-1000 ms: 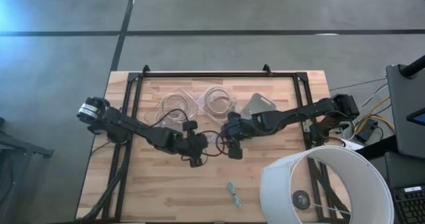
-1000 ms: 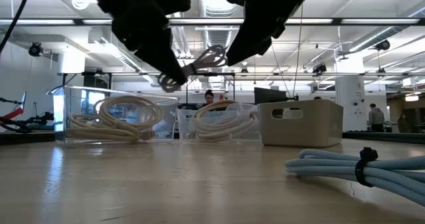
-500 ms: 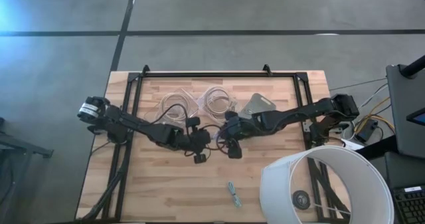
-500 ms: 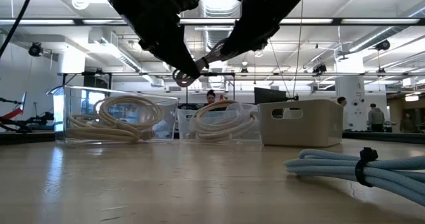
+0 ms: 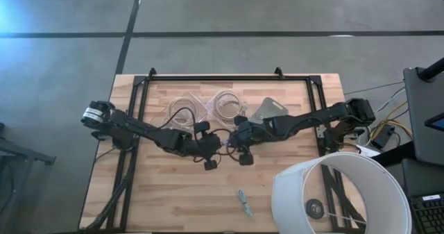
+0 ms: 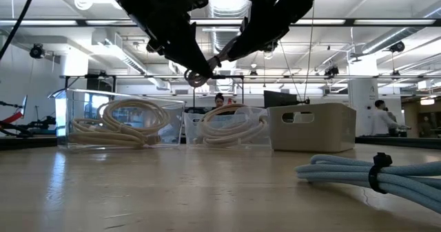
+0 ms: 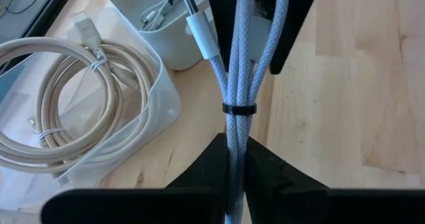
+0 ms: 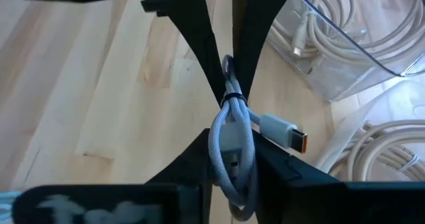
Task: Pick & Place USB Port
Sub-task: Put the purple charger cable into the white bin
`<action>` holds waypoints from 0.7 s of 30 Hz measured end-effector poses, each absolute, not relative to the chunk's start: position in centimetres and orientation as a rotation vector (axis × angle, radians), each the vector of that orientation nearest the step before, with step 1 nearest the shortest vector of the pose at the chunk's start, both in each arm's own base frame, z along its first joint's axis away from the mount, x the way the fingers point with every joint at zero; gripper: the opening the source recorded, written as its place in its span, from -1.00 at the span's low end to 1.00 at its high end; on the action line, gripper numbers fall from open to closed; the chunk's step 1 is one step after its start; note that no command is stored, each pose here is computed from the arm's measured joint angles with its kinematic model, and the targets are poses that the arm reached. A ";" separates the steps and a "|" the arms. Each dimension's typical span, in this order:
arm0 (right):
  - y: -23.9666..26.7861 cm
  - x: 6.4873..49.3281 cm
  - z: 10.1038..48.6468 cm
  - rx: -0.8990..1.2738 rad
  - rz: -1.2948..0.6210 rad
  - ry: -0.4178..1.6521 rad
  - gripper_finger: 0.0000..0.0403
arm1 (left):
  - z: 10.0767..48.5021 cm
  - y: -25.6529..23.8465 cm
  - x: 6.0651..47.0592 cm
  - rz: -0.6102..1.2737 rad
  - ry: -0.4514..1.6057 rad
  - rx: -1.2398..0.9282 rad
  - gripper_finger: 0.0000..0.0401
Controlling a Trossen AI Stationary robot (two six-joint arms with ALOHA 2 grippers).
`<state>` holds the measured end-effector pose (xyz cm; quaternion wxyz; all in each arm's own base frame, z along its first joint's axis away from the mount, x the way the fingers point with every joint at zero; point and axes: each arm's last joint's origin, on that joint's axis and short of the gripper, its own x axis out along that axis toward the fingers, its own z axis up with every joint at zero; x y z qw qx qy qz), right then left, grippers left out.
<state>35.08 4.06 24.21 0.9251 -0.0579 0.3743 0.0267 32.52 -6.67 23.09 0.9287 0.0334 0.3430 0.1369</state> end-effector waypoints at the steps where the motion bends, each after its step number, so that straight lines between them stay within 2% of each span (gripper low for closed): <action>1: 4.1 35.1 24.2 -0.129 0.059 0.768 -0.70 | 23.1 -6.7 32.5 0.281 0.702 0.066 -0.83; 6: 4.1 35.1 24.2 -0.157 0.070 0.769 -0.80 | 23.1 -6.7 32.5 0.282 0.699 0.064 -0.83; 15: 4.0 35.0 24.2 -0.157 0.070 0.773 -0.81 | 23.1 -6.6 32.6 0.284 0.697 0.063 -0.82; 21: 4.0 35.0 24.2 -0.153 0.071 0.773 -0.81 | 23.1 -6.6 32.6 0.288 0.695 0.064 -0.65</action>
